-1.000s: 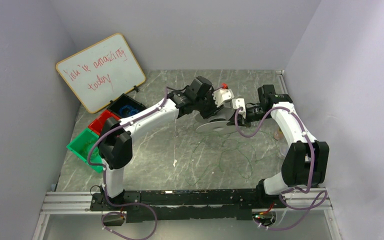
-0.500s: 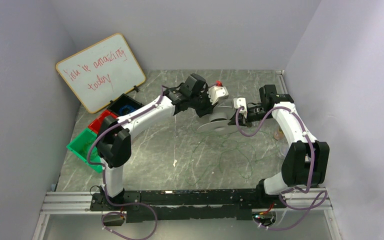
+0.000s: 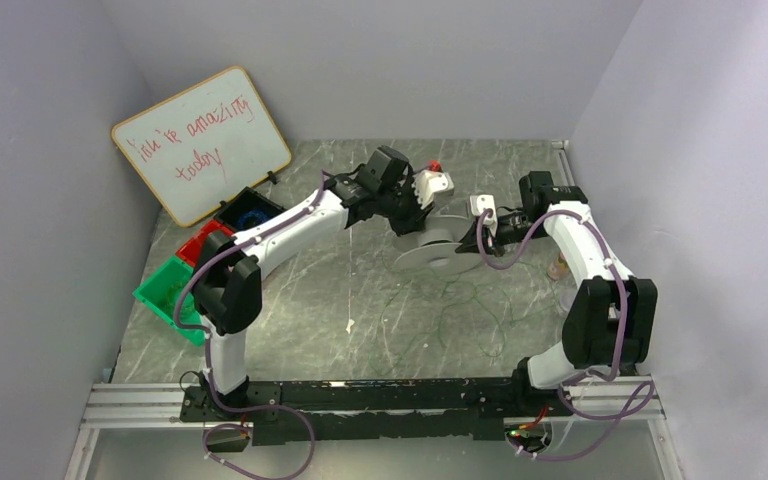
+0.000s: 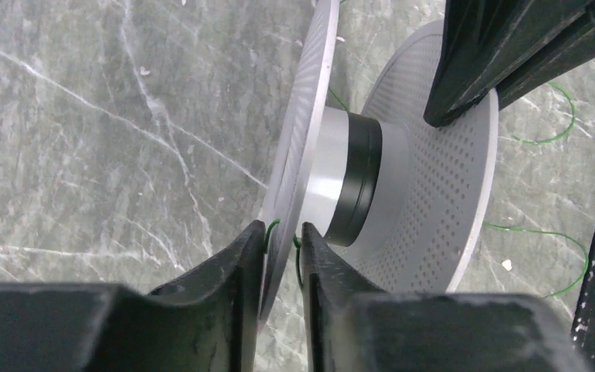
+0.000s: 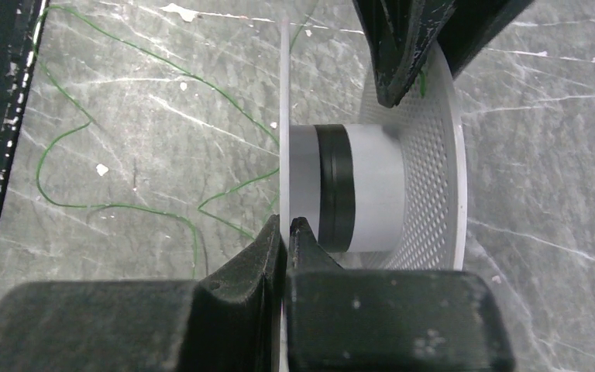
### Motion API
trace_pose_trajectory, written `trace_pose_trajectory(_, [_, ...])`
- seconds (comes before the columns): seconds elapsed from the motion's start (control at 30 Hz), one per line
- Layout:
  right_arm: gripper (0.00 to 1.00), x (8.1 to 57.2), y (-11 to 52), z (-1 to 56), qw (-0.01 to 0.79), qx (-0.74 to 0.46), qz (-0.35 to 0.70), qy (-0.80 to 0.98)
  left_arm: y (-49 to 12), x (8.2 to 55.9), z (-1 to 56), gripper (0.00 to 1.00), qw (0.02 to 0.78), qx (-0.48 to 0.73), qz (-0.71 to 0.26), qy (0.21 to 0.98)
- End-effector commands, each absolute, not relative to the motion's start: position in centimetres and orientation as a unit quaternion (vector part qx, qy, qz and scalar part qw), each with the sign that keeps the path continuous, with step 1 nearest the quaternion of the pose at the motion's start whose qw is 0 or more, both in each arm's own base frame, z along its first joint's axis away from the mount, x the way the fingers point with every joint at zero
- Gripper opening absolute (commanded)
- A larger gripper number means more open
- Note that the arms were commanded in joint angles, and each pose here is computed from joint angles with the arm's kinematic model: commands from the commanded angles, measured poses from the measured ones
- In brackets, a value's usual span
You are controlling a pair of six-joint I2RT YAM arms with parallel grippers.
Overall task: Wrap the cables
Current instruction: Wrap the cable around the cable reel.
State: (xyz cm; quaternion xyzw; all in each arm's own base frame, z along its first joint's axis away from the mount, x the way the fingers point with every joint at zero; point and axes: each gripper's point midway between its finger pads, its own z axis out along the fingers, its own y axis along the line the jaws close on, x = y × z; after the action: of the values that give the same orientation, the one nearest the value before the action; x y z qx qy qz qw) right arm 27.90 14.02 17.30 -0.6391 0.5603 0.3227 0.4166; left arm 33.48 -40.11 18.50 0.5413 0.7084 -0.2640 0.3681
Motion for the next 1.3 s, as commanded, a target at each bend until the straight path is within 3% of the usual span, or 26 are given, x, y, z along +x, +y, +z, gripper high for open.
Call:
trace_pose_trajectory(0.0, [0.0,28.2,14.8,19.4,0.454,-0.645,0.325,0.522,-40.5,32.2,22.8,0.38,0.38,0.52,-0.331,0.689])
trace_pose_trajectory(0.23, [0.0,27.6,14.0,17.8,0.457,-0.685,0.265,0.501,-38.3,31.1,27.7,0.82,0.396,0.526,-0.388,0.645])
trace_pose_trajectory(0.3, [0.0,27.6,13.6,17.3,0.459,-0.696,0.243,0.496,-37.5,31.0,28.8,0.86,0.406,0.527,-0.391,0.637])
trace_pose_trajectory(0.57, [0.0,27.6,12.6,13.9,0.463,-0.748,0.138,0.455,-35.8,32.1,29.3,0.89,0.444,0.533,-0.333,0.639])
trace_pose_trajectory(0.7, [0.0,28.1,12.5,13.5,0.481,-0.749,0.098,0.444,-36.3,30.4,28.3,0.88,0.433,0.57,-0.324,0.619])
trace_pose_trajectory(0.9, [0.0,27.5,12.9,13.9,0.47,-0.754,0.128,0.441,-37.6,26.4,25.5,0.85,0.392,0.663,-0.314,0.556])
trace_pose_trajectory(1.27, [0.0,25.7,14.0,15.5,0.458,-0.748,0.208,0.434,-37.8,28.9,22.9,0.78,0.402,0.689,-0.23,0.557])
